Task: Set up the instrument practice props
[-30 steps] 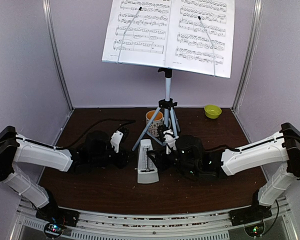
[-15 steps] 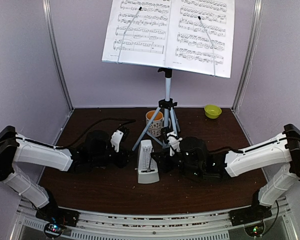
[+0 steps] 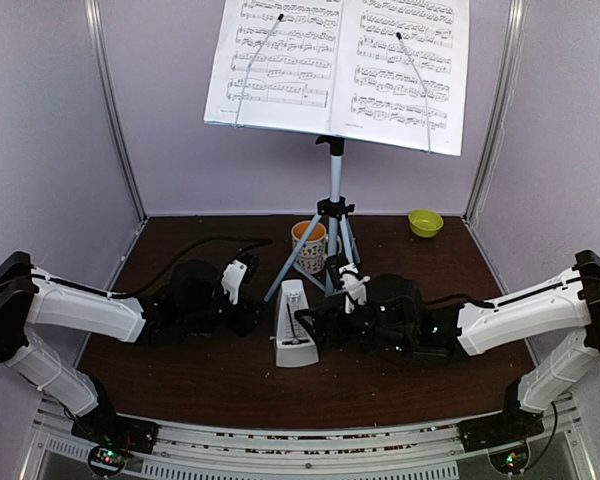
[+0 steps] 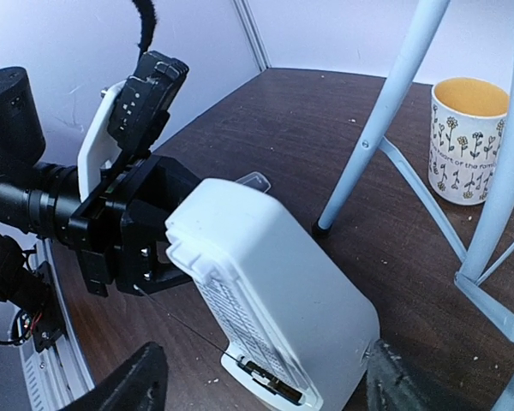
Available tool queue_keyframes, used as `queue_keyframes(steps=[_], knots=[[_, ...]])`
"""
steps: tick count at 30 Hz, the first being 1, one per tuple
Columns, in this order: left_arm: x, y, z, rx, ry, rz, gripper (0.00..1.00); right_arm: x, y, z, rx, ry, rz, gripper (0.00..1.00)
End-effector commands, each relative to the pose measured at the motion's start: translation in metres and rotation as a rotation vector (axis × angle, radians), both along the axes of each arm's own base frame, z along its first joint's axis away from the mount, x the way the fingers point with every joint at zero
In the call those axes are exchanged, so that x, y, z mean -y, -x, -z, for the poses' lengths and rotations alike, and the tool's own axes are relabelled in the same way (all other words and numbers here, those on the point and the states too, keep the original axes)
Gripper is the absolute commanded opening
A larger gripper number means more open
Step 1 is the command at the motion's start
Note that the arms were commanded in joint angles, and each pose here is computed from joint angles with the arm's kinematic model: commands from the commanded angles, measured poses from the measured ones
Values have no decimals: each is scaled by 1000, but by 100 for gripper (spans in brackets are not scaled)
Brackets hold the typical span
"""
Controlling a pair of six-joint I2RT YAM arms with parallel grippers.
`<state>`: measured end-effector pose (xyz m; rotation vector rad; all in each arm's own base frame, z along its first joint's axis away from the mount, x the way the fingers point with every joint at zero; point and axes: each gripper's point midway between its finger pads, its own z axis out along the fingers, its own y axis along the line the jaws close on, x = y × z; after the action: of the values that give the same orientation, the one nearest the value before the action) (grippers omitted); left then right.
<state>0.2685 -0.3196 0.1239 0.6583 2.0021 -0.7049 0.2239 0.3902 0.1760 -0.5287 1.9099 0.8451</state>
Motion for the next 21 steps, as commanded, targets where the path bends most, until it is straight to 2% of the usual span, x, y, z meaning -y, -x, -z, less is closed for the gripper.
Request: queue_keyframes(steps=[1,12,21], knots=[[1,-6,-13,33,20,-7,37,-6,3,-12,26,-2,7,85],[-4,-5,-17,44,25,-21,37,-17,-18,-16,31,72,146,89],[-6,-5,-20,54,22,-23,37,11,-24,-13,46,132,235,86]])
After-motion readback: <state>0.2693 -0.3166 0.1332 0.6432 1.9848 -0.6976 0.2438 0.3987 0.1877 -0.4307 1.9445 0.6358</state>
